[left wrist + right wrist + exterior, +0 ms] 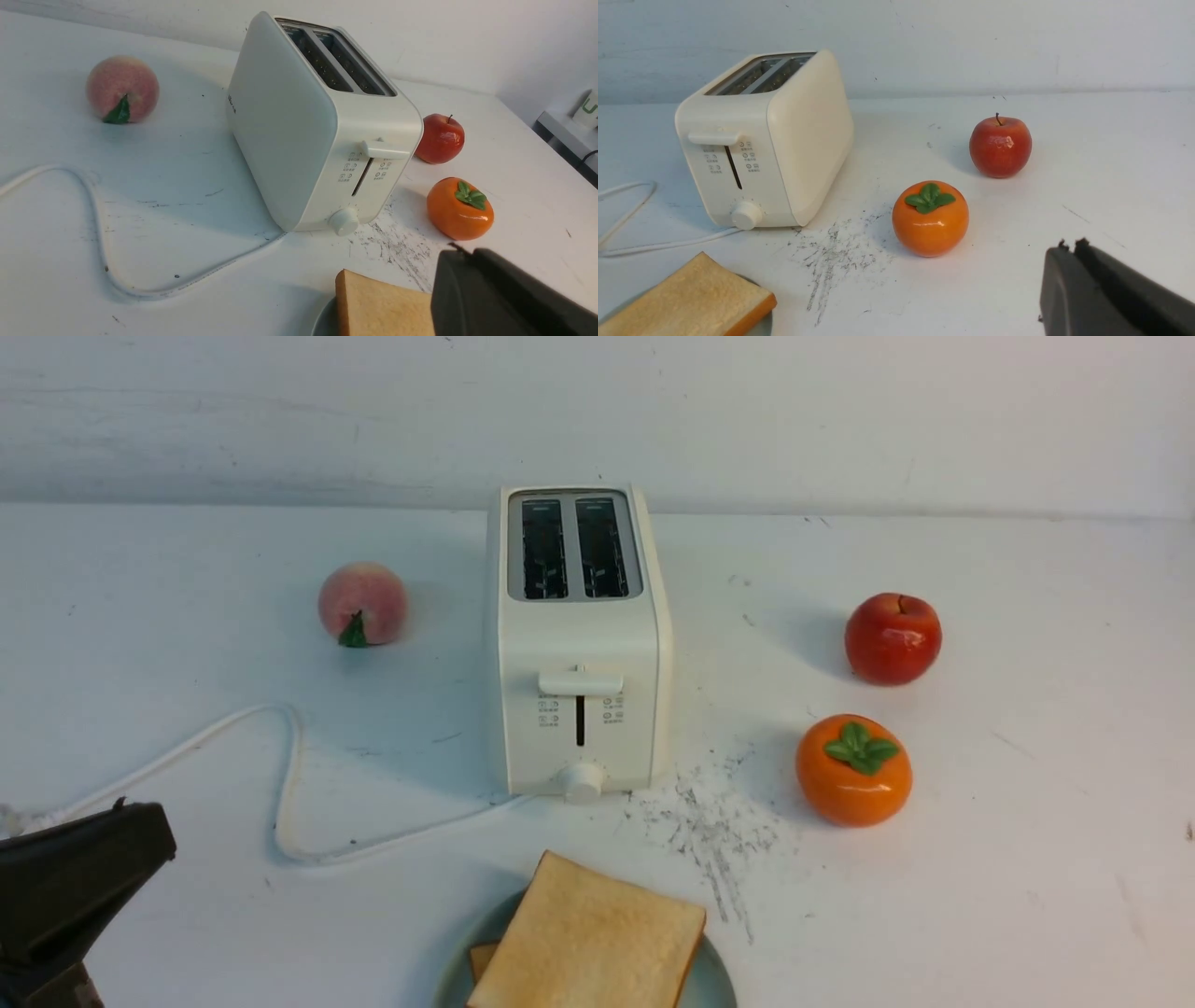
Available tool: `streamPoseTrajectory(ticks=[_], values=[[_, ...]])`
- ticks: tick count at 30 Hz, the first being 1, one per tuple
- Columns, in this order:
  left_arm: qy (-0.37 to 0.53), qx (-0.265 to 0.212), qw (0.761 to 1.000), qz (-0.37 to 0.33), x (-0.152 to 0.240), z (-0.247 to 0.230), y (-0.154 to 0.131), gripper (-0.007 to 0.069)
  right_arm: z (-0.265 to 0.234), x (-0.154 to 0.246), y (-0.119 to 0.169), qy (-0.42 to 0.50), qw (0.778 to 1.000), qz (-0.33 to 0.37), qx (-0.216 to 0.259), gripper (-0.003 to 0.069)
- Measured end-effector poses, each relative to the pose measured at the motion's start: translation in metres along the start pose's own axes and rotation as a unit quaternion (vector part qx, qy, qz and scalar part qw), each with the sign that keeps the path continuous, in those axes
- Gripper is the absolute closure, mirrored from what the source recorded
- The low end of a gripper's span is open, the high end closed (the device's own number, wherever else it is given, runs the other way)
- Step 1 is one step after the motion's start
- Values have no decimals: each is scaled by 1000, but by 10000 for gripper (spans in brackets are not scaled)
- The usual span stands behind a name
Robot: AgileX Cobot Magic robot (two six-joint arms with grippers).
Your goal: Take toasted bread from bread machine on white table place on plate.
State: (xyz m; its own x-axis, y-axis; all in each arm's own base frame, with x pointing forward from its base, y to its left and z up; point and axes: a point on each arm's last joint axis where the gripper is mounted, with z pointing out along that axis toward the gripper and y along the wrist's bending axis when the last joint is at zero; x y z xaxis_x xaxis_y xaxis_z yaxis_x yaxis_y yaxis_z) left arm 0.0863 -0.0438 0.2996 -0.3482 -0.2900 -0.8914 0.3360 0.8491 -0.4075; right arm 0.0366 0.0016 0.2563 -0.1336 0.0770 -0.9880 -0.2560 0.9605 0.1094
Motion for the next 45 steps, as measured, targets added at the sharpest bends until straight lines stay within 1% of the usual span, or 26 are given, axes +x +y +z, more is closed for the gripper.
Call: streamPoseTrajectory(ticks=[11, 13, 16, 17, 18, 21, 23, 24, 26, 27, 29, 31, 34, 45], values=[[-1, 0, 1000, 2, 1, 0, 1, 629, 0, 0, 0, 0, 1000, 0, 0, 636], [-8, -3, 1000, 10, 6, -3, 4, 628, 0, 0, 0, 0, 1000, 0, 0, 633], [-22, -18, 1000, 4, 16, -8, 13, 628, 0, 0, 0, 0, 1000, 0, 0, 629], [-38, -34, 999, -9, 27, -11, 21, 627, 0, 0, 0, 0, 1000, 0, 0, 627], [-44, -35, 998, -12, 27, -13, 21, 626, 0, 0, 0, 0, 1000, 0, 0, 627], [-95, -89, 991, -34, 57, -20, 44, 625, 0, 0, 0, 0, 1000, 0, 0, 626], [-102, -107, 988, -37, 68, -20, 51, 625, 0, 0, 0, 0, 1000, 0, 0, 626], [-114, -134, 983, -42, 84, -21, 61, 625, 0, 0, 0, 0, 1000, 0, 0, 624], [-115, -150, 981, -45, 93, -21, 66, 624, 0, 0, 0, 0, 1000, 0, 0, 623], [-99, -169, 979, -49, 101, -21, 70, 624, 0, 0, 0, 0, 1000, 0, 0, 622], [-85, -179, 979, -51, 105, -22, 72, 624, 0, 0, 0, 0, 1000, 0, 0, 622], [-45, -197, 978, -56, 113, -22, 75, 622, 0, 0, 0, 0, 1000, 0, 0, 617], [-31, -203, 977, -58, 117, -22, 76, 617, 0, 0, 0, 0, 1000, 0, 0, 612], [-29, -204, 977, -57, 117, -22, 77, 606, 0, 0, 0, 0, 1000, 0, 0, 596]])
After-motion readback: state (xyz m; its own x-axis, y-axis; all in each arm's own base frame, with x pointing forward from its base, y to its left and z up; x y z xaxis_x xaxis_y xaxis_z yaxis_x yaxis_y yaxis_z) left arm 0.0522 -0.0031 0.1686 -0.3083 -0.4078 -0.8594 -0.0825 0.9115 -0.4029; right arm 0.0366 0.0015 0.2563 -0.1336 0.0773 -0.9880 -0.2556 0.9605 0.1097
